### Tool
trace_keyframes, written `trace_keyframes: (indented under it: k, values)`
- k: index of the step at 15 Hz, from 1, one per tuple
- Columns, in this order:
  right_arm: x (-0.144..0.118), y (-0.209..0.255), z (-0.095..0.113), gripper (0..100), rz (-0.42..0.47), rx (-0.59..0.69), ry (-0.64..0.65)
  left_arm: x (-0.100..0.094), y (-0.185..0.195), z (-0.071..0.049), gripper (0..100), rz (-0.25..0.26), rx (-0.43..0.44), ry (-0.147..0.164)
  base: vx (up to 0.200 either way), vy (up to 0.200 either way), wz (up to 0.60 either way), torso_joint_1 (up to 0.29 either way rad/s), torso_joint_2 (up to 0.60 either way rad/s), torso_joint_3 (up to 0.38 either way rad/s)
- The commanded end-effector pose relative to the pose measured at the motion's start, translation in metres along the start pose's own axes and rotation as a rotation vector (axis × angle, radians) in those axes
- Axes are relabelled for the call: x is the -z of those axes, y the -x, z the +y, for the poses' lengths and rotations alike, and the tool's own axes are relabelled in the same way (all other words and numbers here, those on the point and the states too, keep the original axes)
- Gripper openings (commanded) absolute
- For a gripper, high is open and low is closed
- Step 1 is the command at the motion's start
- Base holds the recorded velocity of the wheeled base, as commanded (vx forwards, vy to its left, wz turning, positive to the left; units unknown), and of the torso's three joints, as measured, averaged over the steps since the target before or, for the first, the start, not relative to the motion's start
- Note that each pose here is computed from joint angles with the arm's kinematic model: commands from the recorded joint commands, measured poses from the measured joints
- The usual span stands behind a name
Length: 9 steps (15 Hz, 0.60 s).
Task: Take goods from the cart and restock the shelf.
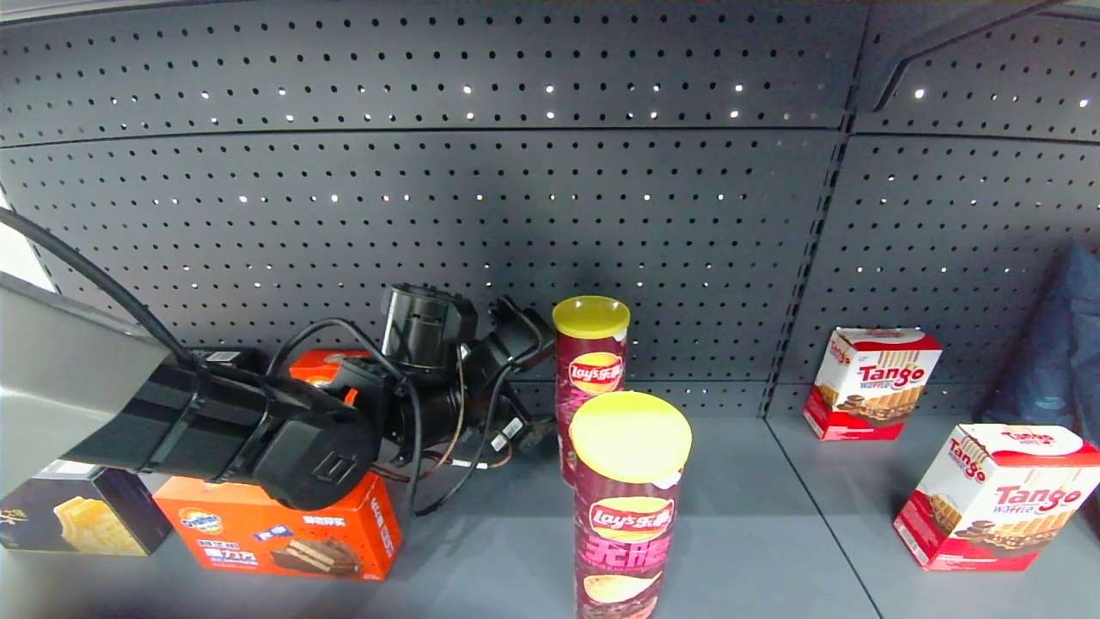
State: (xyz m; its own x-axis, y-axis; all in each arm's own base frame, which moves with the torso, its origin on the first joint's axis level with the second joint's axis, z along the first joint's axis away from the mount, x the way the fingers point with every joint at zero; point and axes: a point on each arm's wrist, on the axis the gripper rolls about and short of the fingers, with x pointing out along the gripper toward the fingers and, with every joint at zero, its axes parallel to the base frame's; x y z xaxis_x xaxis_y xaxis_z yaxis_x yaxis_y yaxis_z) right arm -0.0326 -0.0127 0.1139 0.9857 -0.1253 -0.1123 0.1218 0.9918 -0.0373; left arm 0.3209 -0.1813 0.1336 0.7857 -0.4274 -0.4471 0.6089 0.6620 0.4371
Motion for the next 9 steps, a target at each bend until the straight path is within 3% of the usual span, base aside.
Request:
trace_keyframes:
  k: [1,4,6,7,9]
  values:
    - [0.0,0.0,0.0,100,0.002,0.0,0.0,0.0,0.0,0.0,100,-0.001,-0.002,0.002,0.0,0.0,0.0,0.0,0.0,0.0]
    - [0.0,0.0,0.0,100,0.002,0.0,0.0,-0.002,0.006,0.009,100,-0.011,-0.028,0.01,0.0,0.0,0.0,0.0,0.0,0.0]
    - [0.0,0.0,0.0,100,0.002,0.0,0.003,-0.014,0.027,0.022,100,-0.064,-0.072,0.018,0.0,0.0,0.0,0.0,0.0,0.0]
    - [-0.001,0.0,0.0,100,0.0,-0.002,0.009,-0.018,0.04,0.035,100,-0.089,-0.115,0.029,0.0,0.0,0.0,0.0,0.0,0.0]
    - [-0.006,0.003,-0.001,100,-0.021,-0.017,0.022,-0.026,0.066,0.05,100,-0.142,-0.163,0.045,0.0,0.0,0.0,0.0,0.0,0.0]
